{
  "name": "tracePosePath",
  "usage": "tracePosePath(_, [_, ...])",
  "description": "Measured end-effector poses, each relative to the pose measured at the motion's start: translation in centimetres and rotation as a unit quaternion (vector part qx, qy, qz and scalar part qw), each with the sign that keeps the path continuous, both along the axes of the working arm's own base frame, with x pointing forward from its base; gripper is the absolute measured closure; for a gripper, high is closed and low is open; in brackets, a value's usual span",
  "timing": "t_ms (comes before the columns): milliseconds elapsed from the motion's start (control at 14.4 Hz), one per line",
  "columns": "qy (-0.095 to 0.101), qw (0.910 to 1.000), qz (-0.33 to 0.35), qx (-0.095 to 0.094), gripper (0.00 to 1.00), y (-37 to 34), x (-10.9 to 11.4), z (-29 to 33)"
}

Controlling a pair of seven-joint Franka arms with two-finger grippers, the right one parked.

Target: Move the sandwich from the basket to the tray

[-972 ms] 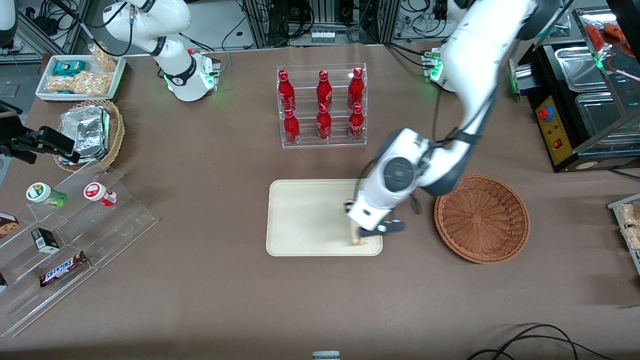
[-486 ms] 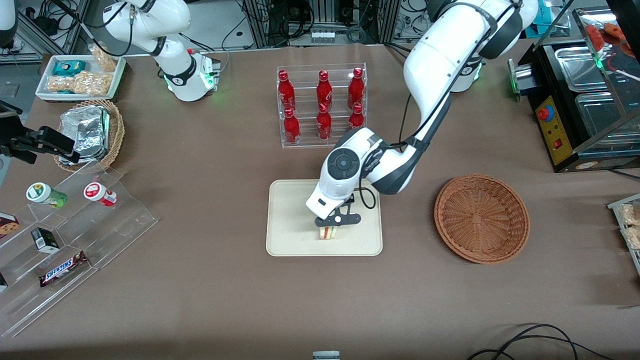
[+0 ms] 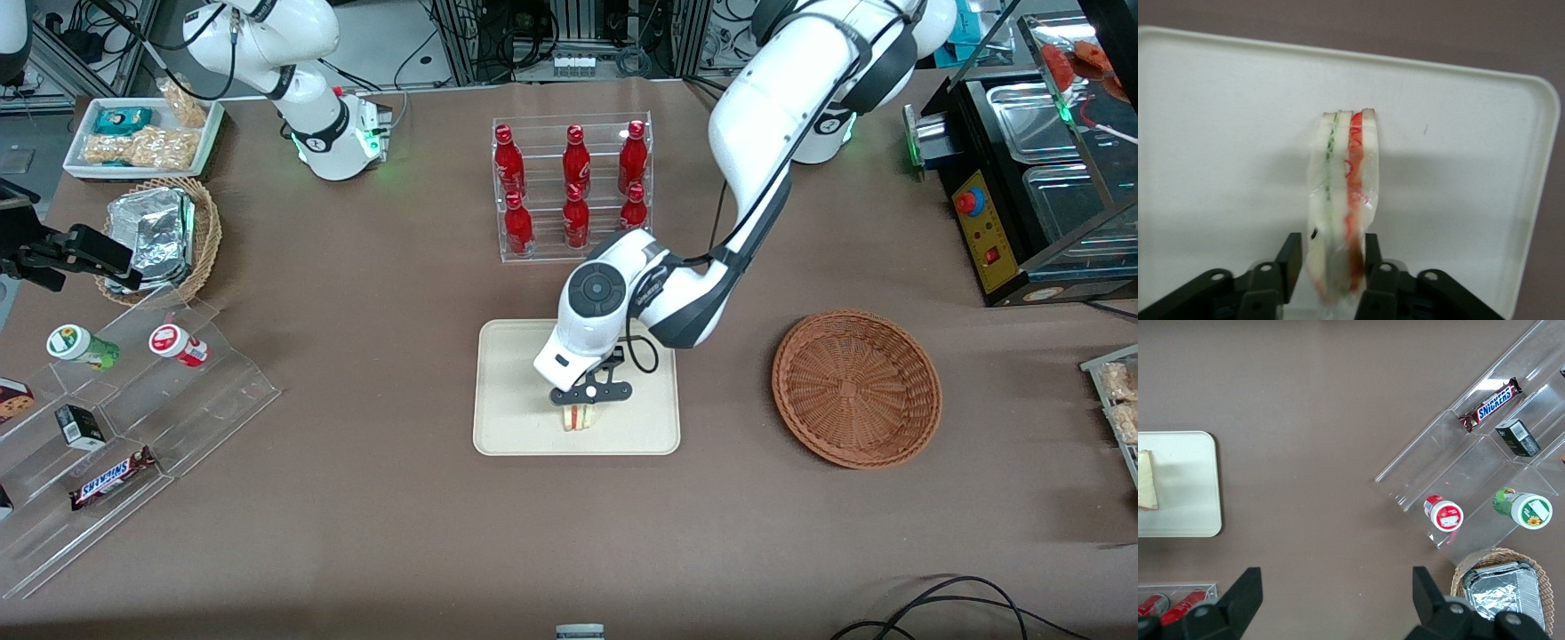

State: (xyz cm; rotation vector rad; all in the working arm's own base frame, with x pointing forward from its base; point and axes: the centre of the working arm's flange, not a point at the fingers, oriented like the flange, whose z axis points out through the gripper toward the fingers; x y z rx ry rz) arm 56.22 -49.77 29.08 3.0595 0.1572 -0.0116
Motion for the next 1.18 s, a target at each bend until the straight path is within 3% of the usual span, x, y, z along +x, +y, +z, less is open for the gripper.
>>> tracePosePath(347, [-0.003, 0.9986, 0.022, 0.047, 0.0, 5.5, -0.5, 14.1])
tracePosePath(556, [0.004, 0.9956, 0.066, 0.066, 0.0, 12.1, 1.1, 16.0])
tracePosePath(764, [0.026, 0.9922, 0.085, 0.087, 0.0, 19.7, 2.6, 14.7])
tracePosePath(1042, [0.04, 0.9926, 0.054, 0.101, 0.0, 29.1, 1.8, 16.0])
tracePosePath(1181, [0.044, 0.9938, 0.035, 0.096, 0.0, 33.8, 0.7, 17.7])
